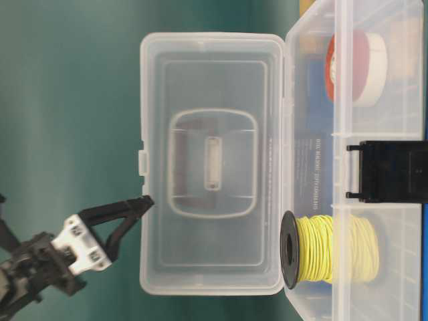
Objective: Close the tool box with the left arm.
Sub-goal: 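Push the clear lid forward and down over the box with the left gripper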
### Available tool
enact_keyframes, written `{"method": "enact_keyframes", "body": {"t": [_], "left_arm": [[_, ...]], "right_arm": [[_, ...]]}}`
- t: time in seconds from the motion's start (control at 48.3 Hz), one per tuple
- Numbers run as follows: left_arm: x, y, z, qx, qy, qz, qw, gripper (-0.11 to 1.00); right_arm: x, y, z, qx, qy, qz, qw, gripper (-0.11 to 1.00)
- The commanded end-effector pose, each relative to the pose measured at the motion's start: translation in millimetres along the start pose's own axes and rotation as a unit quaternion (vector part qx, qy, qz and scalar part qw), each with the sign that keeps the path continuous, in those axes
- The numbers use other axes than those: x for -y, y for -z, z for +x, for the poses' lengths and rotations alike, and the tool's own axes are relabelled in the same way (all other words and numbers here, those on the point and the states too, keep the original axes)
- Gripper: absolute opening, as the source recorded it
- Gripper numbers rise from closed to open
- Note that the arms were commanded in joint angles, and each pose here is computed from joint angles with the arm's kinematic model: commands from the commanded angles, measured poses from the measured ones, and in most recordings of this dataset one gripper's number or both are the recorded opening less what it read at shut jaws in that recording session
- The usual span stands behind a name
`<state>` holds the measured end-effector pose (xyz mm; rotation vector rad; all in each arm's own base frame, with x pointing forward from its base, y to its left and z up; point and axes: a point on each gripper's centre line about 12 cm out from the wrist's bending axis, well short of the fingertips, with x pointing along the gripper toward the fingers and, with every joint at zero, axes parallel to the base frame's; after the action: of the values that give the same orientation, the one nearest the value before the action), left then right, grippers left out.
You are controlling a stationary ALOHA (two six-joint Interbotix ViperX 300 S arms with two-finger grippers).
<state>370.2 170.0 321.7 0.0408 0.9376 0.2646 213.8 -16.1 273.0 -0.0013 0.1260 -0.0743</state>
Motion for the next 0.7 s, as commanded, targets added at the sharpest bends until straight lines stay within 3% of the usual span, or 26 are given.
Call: {"method": "enact_keyframes", "body": {"t": [0.0,0.249,0.477,0.684], "left_arm": [[25.3,2.8,0.2,-0.020,0.026,0.004,0.9994,0.90],[62.8,9.4,-12.0,-0.047,0.057,-0.004,0.9973,0.90],[117.9,11.4,-32.2,-0.047,0.098,0.030,0.9937,0.90],[154.4,11.2,-50.7,-0.034,0.126,0.050,0.9902,0.90]], "right_arm": [[0.7,-4.2,1.5,0.006,0.002,0.001,1.0000,0.00],[0.7,-3.2,1.7,0.005,0.002,0.001,1.0000,0.00],[0.4,-3.9,2.0,0.006,0.001,0.001,1.0000,0.00],[0.7,-3.6,2.3,0.005,0.002,0.001,1.0000,0.00]]}}
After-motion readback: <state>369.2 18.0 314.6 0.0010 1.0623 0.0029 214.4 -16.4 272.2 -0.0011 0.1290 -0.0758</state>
